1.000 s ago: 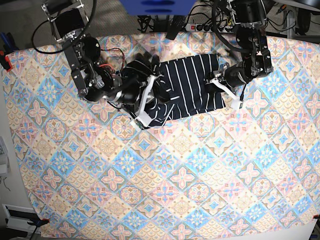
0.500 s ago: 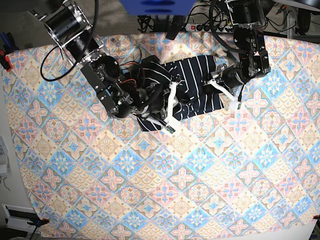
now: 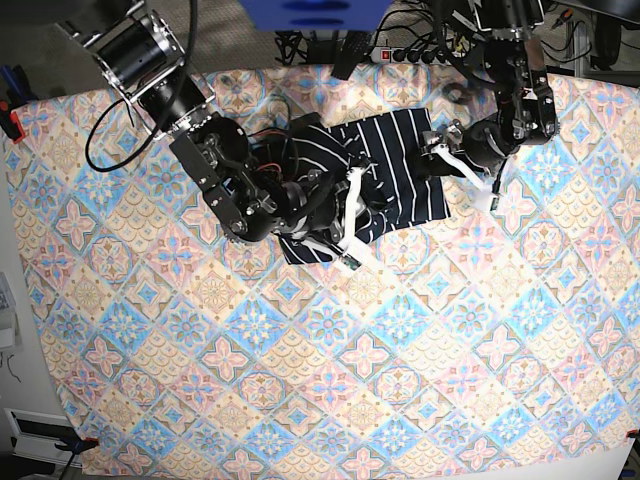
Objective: Fold the T-shirt properly
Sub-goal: 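Lift the strip with both grippers and fold it in half onto itself, then press and tuck the folded bundle edges with both grippers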
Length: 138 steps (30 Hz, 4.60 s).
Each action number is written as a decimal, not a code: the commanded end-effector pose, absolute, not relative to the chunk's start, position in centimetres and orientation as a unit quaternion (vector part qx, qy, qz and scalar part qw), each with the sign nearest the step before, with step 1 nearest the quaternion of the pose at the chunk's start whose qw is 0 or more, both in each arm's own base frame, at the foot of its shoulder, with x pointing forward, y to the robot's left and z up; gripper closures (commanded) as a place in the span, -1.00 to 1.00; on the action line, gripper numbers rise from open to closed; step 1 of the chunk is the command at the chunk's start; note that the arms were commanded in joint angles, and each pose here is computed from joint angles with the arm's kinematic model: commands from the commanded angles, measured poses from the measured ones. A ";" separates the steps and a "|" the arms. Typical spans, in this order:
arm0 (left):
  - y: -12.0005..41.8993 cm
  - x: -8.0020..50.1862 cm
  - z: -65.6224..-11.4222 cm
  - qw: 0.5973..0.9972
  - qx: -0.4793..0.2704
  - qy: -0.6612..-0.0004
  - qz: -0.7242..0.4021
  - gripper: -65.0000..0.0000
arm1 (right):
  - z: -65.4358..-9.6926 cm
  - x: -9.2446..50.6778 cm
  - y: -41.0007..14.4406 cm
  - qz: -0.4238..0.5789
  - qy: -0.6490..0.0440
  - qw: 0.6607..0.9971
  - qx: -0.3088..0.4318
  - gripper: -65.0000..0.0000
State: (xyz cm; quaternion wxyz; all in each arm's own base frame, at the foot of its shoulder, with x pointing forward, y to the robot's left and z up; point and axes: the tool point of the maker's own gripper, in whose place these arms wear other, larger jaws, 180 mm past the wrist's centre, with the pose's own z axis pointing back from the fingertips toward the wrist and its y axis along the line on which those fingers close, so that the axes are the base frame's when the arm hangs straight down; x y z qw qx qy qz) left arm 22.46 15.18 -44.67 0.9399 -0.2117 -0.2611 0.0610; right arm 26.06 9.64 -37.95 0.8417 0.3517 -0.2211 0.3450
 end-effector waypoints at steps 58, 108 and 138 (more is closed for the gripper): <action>18.9 22.1 -40.9 0.926 -0.185 -0.318 0.083 0.64 | -41.0 27.1 1.9 0.375 -0.269 0.864 0.199 1.00; 11.7 15.1 -40.2 0.940 -0.226 -0.252 -0.050 0.62 | -39.3 29.0 19.0 0.497 -0.337 0.753 0.269 1.00; 4.4 13.3 -39.4 0.919 -0.296 -0.232 -0.120 0.63 | -43.5 31.3 18.1 0.544 -0.363 0.733 0.186 1.00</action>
